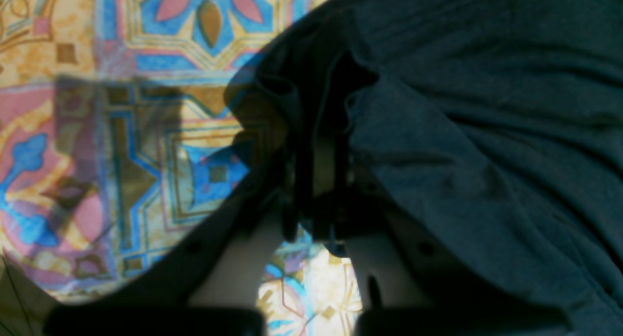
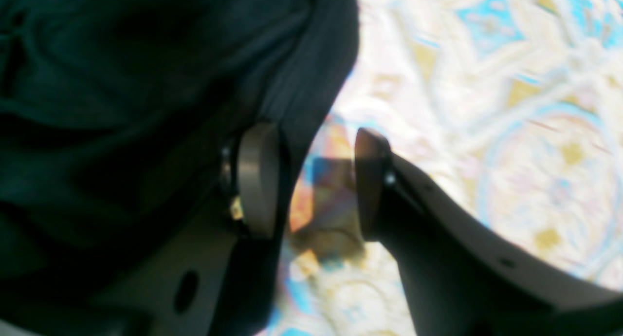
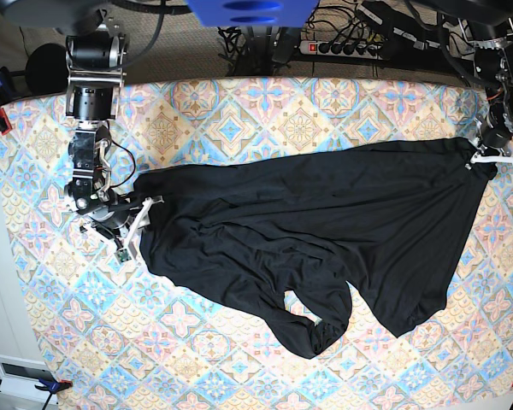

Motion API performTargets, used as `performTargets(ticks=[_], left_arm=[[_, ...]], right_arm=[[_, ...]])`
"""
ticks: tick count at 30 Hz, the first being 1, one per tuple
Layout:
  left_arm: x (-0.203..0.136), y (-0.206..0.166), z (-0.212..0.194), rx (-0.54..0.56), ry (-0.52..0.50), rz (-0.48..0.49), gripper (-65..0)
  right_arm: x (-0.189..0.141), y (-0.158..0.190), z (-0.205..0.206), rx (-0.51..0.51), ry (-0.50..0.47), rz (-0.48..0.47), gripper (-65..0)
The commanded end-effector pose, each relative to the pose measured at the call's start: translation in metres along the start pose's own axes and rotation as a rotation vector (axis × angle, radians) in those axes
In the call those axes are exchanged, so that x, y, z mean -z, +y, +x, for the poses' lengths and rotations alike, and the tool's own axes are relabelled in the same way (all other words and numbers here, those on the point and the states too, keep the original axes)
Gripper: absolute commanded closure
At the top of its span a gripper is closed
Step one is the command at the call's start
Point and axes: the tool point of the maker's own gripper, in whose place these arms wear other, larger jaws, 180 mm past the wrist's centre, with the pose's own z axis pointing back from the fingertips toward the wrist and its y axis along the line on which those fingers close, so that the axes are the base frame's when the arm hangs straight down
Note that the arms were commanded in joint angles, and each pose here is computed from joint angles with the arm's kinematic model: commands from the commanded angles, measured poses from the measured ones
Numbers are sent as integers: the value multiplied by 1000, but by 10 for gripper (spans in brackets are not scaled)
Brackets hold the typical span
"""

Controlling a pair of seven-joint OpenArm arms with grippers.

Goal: Layout the t-shirt on the table in an organized manner, then fold the t-shirt properly
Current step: 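Move the right gripper along the shirt edge and grasp the side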

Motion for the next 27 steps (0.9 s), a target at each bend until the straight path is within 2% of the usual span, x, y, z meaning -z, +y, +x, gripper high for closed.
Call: performTargets(ticks=[1, 10, 13, 23, 27], left_arm=[[-4, -2, 18, 19, -42, -5, 0], [-3, -5, 10, 4, -30, -14, 0], [-2, -6, 8, -1, -25, -16, 0], [-2, -7, 7, 0, -23, -18, 0], [-2, -7, 7, 0, -23, -18, 0]], right_arm=[[-7, -10, 24, -12, -63, -20, -249], [-14, 4, 49, -27, -132, -11, -249], [-12, 4, 45, -23, -121, -7, -249], [-3, 36, 45, -109, -96, 52, -245], [5, 37, 21, -83, -36, 66, -214]])
